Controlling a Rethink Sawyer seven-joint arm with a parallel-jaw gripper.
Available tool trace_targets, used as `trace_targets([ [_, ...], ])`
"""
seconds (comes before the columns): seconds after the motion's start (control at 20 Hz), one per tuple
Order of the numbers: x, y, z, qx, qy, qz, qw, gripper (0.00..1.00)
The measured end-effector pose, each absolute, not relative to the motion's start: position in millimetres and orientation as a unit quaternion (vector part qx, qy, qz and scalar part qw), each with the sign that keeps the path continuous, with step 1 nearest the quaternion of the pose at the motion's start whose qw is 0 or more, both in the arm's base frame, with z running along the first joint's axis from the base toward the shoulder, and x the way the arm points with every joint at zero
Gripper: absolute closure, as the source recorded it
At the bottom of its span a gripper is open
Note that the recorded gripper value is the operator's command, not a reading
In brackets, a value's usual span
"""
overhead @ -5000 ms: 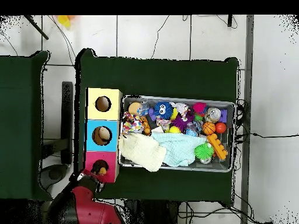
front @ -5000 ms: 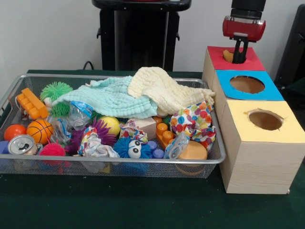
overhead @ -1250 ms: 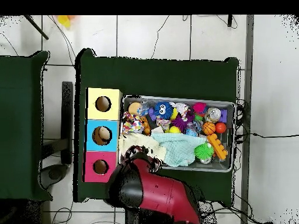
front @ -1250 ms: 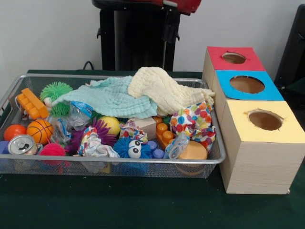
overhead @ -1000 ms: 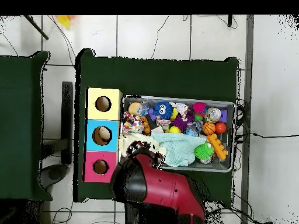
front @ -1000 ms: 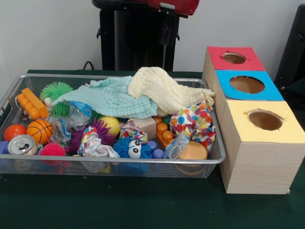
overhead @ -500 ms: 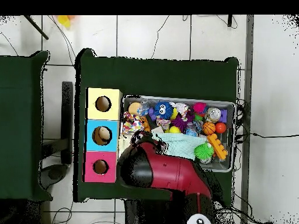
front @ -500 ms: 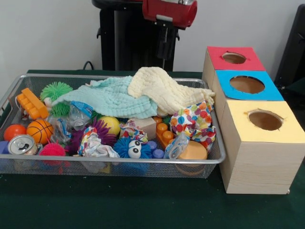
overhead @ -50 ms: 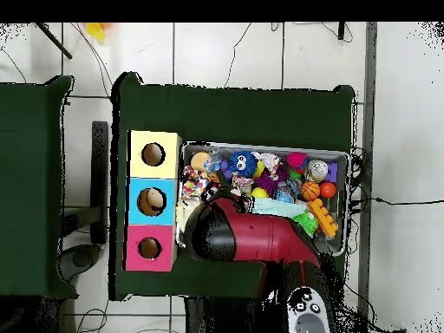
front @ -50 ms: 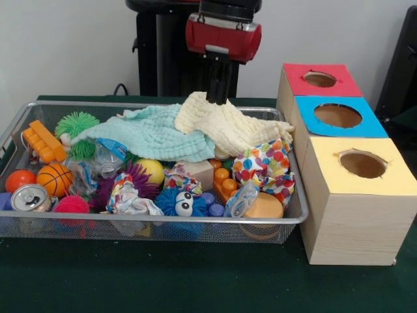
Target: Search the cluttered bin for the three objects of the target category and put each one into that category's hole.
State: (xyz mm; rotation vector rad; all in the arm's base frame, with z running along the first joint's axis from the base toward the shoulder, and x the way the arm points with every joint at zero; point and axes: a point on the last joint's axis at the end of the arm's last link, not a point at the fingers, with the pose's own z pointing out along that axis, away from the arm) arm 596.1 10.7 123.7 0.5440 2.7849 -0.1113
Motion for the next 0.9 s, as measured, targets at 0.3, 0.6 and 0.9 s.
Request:
trace_targets([
  [0.3,606,3,107,0.168,0.971,-0.037,0.167,1.0],
  [0.6,611,-7,92,0.155,0.972,-0.032,0.175,1.0],
  [0.9,610,-13,80,0.139,0.974,-0.034,0.176,0.0],
])
